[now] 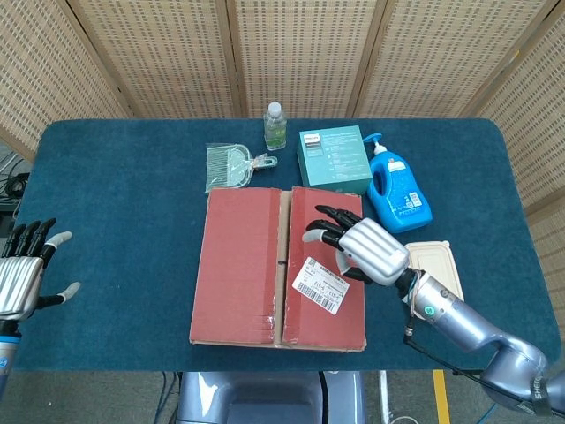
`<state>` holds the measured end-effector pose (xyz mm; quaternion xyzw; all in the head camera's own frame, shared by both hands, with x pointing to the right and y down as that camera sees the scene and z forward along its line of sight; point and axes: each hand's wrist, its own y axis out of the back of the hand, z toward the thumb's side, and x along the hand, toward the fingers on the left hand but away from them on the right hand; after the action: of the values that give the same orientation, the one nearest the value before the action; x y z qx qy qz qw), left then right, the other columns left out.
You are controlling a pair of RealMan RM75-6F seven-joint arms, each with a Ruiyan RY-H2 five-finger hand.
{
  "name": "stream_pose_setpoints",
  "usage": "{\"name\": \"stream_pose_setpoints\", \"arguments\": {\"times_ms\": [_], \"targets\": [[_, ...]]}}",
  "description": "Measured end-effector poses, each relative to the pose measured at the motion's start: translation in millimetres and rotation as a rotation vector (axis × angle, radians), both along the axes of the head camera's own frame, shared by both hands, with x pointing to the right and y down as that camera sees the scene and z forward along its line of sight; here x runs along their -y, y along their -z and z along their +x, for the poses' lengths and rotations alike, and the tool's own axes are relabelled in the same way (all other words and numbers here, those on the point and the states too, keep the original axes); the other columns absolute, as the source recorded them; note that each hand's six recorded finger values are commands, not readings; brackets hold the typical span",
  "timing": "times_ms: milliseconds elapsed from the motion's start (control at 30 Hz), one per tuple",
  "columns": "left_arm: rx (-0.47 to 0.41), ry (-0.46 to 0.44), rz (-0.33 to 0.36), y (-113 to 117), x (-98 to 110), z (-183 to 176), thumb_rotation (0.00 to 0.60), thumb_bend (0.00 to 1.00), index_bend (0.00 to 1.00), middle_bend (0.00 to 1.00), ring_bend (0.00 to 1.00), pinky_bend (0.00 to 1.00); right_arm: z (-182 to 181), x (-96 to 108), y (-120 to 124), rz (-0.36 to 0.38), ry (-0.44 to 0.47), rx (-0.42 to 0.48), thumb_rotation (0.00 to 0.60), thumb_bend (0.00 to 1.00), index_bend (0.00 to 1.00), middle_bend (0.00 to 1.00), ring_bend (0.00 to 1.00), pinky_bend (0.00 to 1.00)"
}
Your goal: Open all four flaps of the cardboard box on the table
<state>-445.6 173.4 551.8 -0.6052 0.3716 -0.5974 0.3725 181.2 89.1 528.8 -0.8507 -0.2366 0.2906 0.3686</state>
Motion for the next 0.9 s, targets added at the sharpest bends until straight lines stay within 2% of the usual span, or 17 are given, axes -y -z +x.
{"name": "stream_pose_setpoints", "arguments": {"times_ms": [367, 900], "targets": [[0.003, -0.006, -0.032, -8, 2, 4, 0.526, 0.22, 0.19, 0.06, 0.00, 0.00, -35, -8, -7, -0.023, 0.061, 0.014, 0.600, 1.00, 0.24, 0.25, 0.01, 0.15], [0.004, 0.009, -0.044, -12, 0, -1, 0.526, 0.22, 0.19, 0.06, 0.00, 0.00, -58, -20, -23, -0.007, 0.104, -0.029, 0.600, 1.00, 0.24, 0.25, 0.01, 0.15]]}}
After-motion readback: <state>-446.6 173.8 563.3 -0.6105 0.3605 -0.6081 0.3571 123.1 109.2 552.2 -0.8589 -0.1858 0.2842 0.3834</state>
